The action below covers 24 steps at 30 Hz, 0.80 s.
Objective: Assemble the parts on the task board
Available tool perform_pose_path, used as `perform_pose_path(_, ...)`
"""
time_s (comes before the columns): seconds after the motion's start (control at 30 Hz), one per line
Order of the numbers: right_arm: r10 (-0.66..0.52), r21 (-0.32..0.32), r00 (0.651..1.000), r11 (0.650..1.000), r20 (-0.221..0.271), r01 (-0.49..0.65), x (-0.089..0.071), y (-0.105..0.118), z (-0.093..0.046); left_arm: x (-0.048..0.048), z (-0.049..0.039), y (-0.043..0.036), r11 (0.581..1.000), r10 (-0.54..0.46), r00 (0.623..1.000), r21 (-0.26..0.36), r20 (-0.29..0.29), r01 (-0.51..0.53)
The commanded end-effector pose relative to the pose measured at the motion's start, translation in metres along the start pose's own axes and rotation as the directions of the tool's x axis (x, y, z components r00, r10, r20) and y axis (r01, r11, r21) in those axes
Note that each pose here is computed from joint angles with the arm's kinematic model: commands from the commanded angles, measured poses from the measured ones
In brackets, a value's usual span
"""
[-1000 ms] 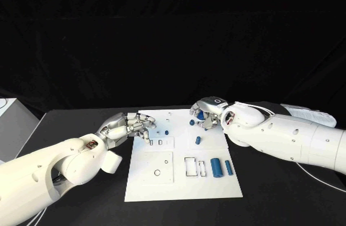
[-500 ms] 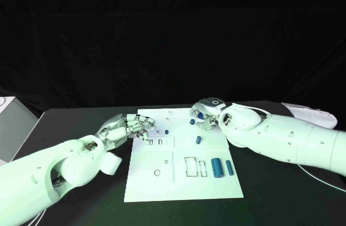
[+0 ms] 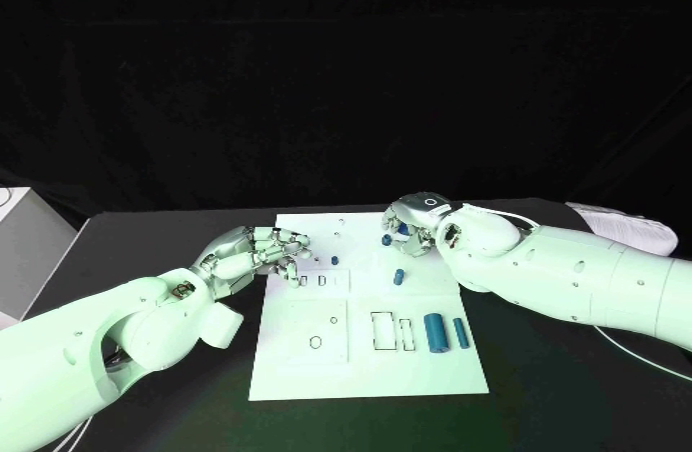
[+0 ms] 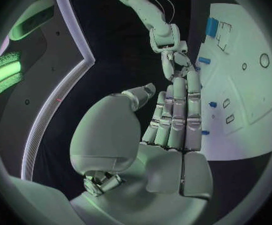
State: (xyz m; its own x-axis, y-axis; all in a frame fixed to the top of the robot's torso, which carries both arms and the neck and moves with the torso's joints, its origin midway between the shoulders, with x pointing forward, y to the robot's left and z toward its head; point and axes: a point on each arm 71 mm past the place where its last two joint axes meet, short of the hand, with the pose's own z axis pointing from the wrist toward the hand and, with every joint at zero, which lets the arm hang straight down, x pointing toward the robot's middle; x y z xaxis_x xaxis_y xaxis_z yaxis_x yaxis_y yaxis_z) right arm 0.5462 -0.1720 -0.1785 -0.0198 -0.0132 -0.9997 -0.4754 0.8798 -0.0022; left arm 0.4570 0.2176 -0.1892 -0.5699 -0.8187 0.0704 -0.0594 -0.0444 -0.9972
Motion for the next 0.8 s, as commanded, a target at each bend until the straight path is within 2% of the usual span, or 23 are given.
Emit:
perform_pose_path(0.03,0.000,0.014,0.999,1.000,-0.040,0.000,0.0027,-0.0003,0.0010,0.0027,0.0007,-0.0006,1.000,-0.006,1.000,0.006,-0.021,0.006)
perform_pose_path(0.4,0.002,0.029,0.998,1.000,-0.066,0.000,0.0048,-0.0010,0.0059,0.0034,0.0006,-0.0009,1.000,-0.007,1.000,0.007,-0.023,0.007)
perform_pose_path(0.8,0.000,0.031,0.999,1.000,-0.051,0.001,0.0037,-0.0004,0.0089,0.0035,0.0005,-0.0009,1.000,-0.007,1.000,0.007,-0.024,0.007)
